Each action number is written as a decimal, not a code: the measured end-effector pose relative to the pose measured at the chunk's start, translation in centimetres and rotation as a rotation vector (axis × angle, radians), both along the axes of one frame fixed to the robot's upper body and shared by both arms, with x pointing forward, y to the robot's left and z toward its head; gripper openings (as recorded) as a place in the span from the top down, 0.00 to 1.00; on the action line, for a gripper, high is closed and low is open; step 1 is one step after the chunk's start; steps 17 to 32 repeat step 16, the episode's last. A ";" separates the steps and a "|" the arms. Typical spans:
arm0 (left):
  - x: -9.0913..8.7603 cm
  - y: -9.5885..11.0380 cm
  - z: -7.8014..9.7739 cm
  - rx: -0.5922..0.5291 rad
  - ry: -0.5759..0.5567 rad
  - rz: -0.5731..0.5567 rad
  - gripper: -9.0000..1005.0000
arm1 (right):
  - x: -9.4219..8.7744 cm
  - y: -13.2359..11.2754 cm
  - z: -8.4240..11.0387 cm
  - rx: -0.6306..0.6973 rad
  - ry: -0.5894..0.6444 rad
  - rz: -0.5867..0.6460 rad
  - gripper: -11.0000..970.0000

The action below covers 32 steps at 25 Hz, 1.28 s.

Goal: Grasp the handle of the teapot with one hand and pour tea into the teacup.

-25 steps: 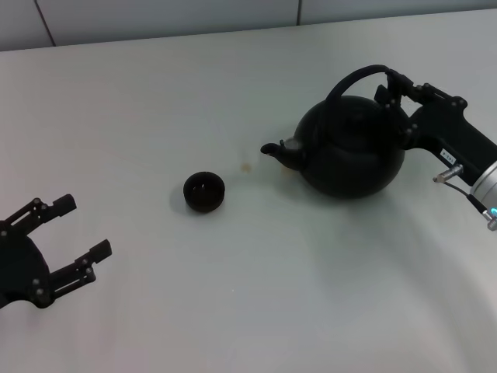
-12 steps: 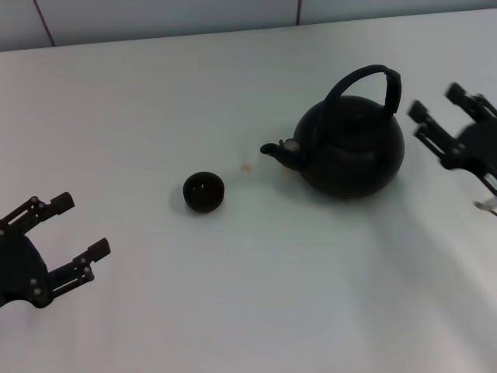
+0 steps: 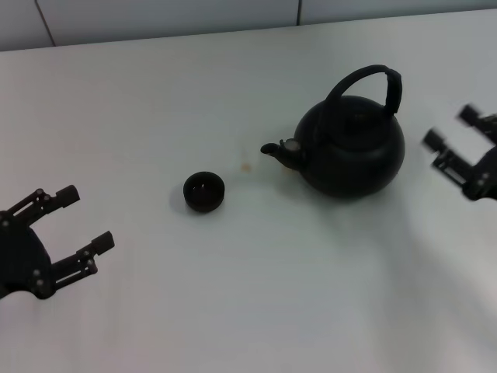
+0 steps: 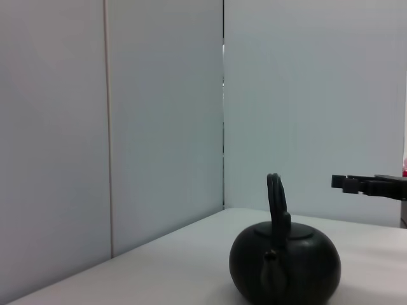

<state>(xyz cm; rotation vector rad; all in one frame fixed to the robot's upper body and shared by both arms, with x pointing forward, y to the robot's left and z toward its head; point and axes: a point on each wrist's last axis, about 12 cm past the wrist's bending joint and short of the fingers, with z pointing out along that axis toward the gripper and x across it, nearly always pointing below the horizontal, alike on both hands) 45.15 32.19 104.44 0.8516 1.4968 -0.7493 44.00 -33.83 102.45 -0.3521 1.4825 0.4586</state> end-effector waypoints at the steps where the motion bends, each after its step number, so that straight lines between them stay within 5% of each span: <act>1: 0.4 0.0 0.2 0.000 0.004 -0.009 0.19 | 0.3 -0.1 0.4 -0.022 0.009 0.065 0.28; 7: 3.4 0.3 2.4 0.038 0.070 -0.114 0.19 | 3.2 -0.1 3.4 -0.223 0.203 0.514 0.28; 12: 6.3 0.0 4.4 0.138 0.174 -0.217 0.19 | 5.7 0.2 5.6 -0.403 0.297 0.666 0.28; 16: 7.7 -1.0 4.9 0.214 0.238 -0.283 0.19 | 6.2 0.3 6.1 -0.436 0.302 0.680 0.28; 32: 7.7 -1.0 4.9 0.214 0.238 -0.283 0.19 | 6.2 0.3 6.1 -0.436 0.302 0.680 0.28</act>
